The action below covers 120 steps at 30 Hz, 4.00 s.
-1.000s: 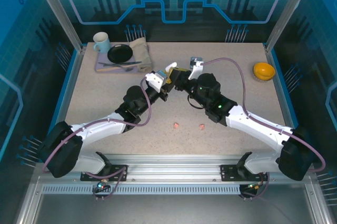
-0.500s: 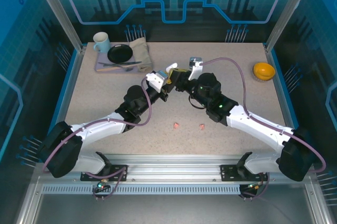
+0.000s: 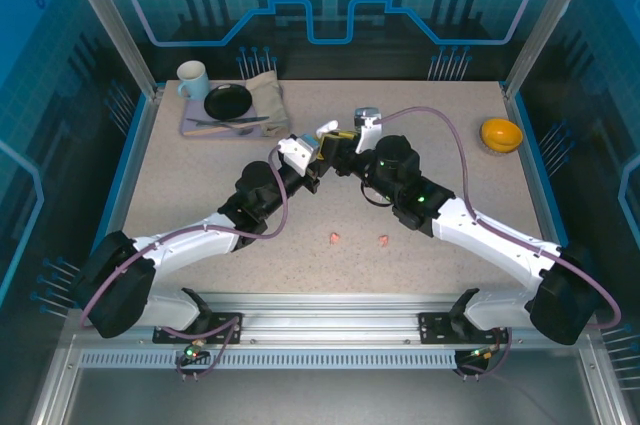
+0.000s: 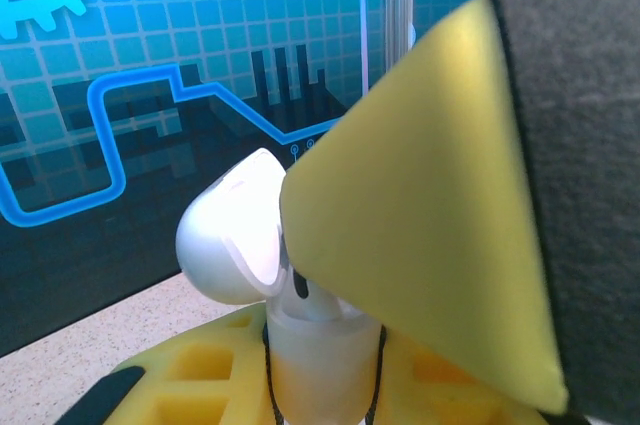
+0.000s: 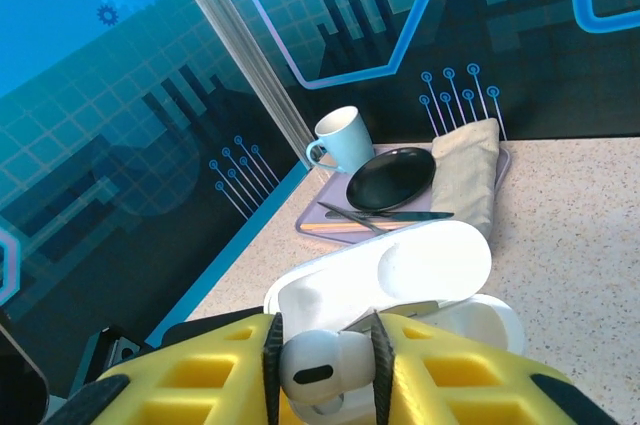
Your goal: Insert wireless bluetooth earbuds into charging case
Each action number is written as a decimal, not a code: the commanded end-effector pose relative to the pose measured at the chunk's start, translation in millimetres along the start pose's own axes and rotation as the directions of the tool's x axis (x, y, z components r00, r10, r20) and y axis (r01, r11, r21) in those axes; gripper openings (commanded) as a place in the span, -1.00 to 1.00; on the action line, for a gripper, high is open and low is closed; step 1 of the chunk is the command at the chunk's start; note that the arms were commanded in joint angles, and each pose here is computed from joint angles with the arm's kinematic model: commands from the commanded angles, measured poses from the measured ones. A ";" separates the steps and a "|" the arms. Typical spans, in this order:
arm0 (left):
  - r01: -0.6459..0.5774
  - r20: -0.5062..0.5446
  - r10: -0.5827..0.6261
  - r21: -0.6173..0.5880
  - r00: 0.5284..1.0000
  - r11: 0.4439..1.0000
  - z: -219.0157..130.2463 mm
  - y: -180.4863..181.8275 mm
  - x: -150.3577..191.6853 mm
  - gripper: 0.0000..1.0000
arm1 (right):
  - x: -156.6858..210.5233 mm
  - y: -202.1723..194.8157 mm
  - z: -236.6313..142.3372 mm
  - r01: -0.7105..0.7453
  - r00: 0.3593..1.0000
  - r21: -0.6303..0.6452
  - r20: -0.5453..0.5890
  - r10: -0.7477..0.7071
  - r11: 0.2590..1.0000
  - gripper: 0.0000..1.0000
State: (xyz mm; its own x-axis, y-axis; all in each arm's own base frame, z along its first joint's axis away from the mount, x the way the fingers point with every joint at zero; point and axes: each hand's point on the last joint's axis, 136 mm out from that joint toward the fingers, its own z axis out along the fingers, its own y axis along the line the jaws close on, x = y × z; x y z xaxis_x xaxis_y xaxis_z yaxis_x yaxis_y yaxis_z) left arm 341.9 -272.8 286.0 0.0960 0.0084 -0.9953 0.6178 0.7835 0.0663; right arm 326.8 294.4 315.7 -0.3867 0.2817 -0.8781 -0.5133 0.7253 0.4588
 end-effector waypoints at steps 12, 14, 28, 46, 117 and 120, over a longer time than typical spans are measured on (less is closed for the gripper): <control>0.019 0.184 -0.022 0.018 0.983 1.000 -4.1 -1.4 -65.0 -1.00 | 1.3 -15.5 3.6 -0.019 0.999 0.060 -0.048 0.022 0.998 -0.27; 0.020 0.180 -0.024 0.021 0.983 1.000 -4.1 -1.9 -63.5 -1.00 | -1.7 -16.7 4.4 -0.035 0.998 0.059 -0.045 0.038 0.998 -0.24; 0.024 0.166 -0.027 0.023 0.986 0.999 -4.0 -2.5 -59.3 -1.00 | -16.4 -14.0 9.0 -0.104 0.994 0.028 -0.030 0.105 0.994 0.00; 0.026 0.129 -0.036 0.076 0.991 0.997 -16.1 -9.1 -46.6 -1.00 | -66.4 -25.9 -56.2 -0.213 0.977 0.062 0.004 0.213 0.975 0.46; 0.139 0.006 -0.154 0.391 0.988 0.910 -43.5 -15.6 -18.0 -1.00 | 210.1 -257.5 -16.2 0.388 0.415 0.435 -0.870 0.268 0.813 0.17; 0.141 0.003 -0.154 0.392 0.988 0.909 -43.0 -15.7 -17.9 -1.00 | 211.0 -257.3 -17.6 0.389 0.410 0.431 -0.872 0.266 0.814 0.15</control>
State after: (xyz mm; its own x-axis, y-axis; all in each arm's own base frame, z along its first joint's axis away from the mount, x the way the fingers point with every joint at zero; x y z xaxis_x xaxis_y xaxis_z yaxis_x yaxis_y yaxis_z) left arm 292.4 -258.9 282.5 -0.0494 -0.1046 -0.9933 0.8788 0.4681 -0.0930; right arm 370.0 166.0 20.8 -0.9600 -0.2293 -0.1604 -0.2318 0.9727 -0.0030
